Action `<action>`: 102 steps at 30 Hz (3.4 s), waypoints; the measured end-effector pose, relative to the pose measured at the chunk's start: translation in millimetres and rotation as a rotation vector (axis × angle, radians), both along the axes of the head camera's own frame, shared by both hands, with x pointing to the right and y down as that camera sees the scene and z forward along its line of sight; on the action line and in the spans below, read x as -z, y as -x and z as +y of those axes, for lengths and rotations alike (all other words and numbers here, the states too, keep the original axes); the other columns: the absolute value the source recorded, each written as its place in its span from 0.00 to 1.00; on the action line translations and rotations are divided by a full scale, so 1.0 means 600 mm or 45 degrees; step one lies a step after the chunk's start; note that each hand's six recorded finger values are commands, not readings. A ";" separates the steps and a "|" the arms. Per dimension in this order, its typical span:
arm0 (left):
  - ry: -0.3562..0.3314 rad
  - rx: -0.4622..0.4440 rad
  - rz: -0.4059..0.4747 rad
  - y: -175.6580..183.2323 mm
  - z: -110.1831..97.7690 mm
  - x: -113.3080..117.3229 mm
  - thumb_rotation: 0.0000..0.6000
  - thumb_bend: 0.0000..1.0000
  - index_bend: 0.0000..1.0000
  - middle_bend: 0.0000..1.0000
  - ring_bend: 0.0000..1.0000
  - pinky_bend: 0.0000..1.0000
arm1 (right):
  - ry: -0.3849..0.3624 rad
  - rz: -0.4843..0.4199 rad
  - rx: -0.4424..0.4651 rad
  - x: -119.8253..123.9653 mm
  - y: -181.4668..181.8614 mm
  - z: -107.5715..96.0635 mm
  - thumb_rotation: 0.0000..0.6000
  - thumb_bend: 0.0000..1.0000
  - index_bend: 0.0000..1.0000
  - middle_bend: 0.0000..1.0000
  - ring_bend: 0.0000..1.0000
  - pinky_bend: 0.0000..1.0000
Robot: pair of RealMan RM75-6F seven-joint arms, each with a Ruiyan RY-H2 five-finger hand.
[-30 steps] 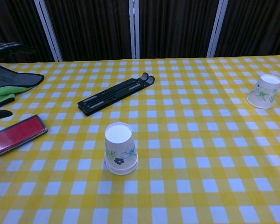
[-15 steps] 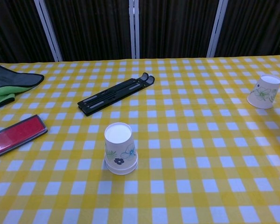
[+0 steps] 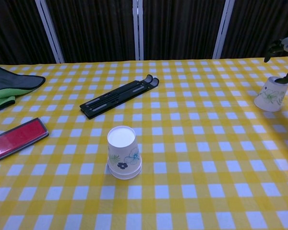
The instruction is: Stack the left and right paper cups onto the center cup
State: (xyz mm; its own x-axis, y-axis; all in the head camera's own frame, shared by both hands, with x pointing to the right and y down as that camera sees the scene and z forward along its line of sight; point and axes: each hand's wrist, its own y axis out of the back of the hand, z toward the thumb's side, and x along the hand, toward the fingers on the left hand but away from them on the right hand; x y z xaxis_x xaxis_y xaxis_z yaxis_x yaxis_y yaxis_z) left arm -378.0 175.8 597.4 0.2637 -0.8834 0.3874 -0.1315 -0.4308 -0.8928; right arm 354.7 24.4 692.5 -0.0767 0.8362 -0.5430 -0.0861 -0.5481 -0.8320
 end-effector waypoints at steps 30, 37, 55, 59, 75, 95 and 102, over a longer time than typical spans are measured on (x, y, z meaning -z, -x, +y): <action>0.025 0.001 0.000 -0.002 -0.001 -0.004 1.00 0.22 0.00 0.00 0.00 0.00 | 0.056 0.079 -0.028 -0.001 -0.007 -0.006 1.00 0.22 0.28 0.00 0.00 0.00; 0.030 0.005 0.002 0.000 -0.002 -0.004 1.00 0.22 0.00 0.00 0.00 0.00 | 0.066 0.094 -0.023 0.006 -0.001 0.001 1.00 0.22 0.28 0.00 0.00 0.00; 0.054 -0.003 -0.005 -0.002 -0.002 -0.011 1.00 0.22 0.00 0.00 0.00 0.00 | 0.161 0.148 -0.060 -0.038 -0.018 0.015 1.00 0.22 0.36 0.00 0.00 0.00; 0.053 -0.001 -0.003 -0.002 -0.002 -0.010 1.00 0.22 0.00 0.00 0.00 0.00 | 0.145 0.131 -0.047 -0.039 -0.012 0.015 1.00 0.23 0.42 0.01 0.00 0.00; 0.036 0.017 0.001 0.005 -0.006 -0.003 1.00 0.22 0.00 0.00 0.00 0.00 | 0.056 -0.046 0.058 0.024 0.070 0.016 1.00 0.22 0.46 0.03 0.00 0.00; 0.063 0.014 -0.013 0.012 -0.005 -0.006 1.00 0.22 0.00 0.00 0.00 0.00 | 0.051 -0.368 0.415 0.129 0.327 0.116 1.00 0.22 0.48 0.04 0.00 0.01; 0.068 0.028 -0.004 0.019 -0.009 -0.005 1.00 0.22 0.00 0.00 0.00 0.00 | 0.052 -0.395 0.474 0.129 0.395 0.127 1.00 0.22 0.49 0.04 0.00 0.01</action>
